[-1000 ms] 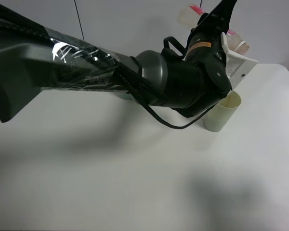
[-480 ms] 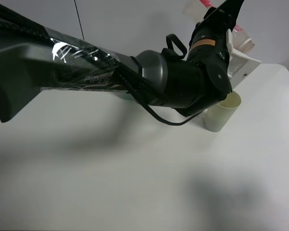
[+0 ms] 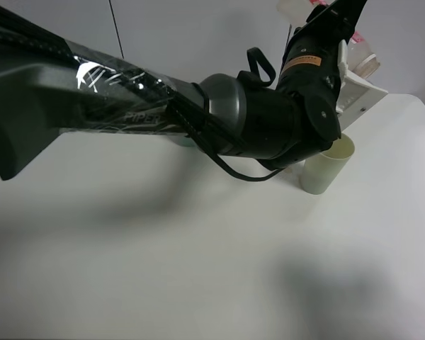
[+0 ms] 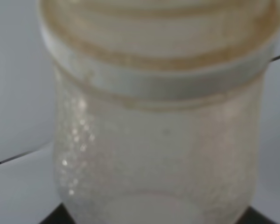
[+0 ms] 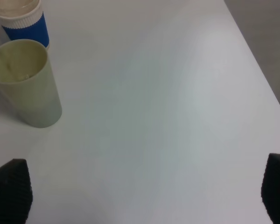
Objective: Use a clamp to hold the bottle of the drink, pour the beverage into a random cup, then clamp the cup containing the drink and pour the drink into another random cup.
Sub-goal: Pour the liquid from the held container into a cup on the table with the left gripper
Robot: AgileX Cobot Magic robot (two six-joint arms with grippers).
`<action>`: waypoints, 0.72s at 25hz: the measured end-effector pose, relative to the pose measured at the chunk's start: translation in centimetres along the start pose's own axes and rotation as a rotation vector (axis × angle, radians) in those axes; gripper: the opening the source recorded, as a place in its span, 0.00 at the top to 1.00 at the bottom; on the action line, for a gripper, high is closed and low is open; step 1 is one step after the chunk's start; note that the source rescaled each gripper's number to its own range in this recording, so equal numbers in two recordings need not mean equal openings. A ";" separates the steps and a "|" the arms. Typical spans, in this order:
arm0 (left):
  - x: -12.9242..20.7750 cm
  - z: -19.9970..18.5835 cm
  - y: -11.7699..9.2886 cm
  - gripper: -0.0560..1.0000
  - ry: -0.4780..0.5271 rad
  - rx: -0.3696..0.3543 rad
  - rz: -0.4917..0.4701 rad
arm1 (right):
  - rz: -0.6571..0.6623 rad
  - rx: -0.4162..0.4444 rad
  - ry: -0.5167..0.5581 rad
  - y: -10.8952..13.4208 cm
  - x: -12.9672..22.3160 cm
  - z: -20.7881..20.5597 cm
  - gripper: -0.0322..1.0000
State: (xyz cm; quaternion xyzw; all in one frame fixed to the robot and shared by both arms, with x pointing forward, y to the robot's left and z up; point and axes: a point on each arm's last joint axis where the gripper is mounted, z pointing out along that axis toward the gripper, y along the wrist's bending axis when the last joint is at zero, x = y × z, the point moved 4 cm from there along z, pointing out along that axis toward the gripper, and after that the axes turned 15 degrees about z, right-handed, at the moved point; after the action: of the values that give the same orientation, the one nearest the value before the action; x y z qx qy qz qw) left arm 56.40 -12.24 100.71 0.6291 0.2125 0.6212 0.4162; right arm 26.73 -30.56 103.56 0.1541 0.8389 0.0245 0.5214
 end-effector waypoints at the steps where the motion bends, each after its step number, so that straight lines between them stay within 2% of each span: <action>1: 0.0 0.0 0.0 0.89 0.000 -0.004 0.002 | 0.000 0.000 0.000 0.0 0.0 0.0 0.05; 14: -0.7 -0.7 0.7 0.89 -0.018 -0.024 -0.004 | 0.000 0.000 0.000 0.0 0.0 0.0 0.05; 18: -0.6 -0.7 0.4 0.89 -0.016 0.000 -0.085 | 0.000 0.000 0.000 0.0 0.0 0.0 0.05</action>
State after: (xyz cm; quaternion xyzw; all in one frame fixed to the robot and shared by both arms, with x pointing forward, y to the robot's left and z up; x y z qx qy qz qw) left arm 55.56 -12.81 100.59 0.6244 0.2359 0.5978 0.4439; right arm 26.73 -30.56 103.56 0.1541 0.8389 0.0245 0.5214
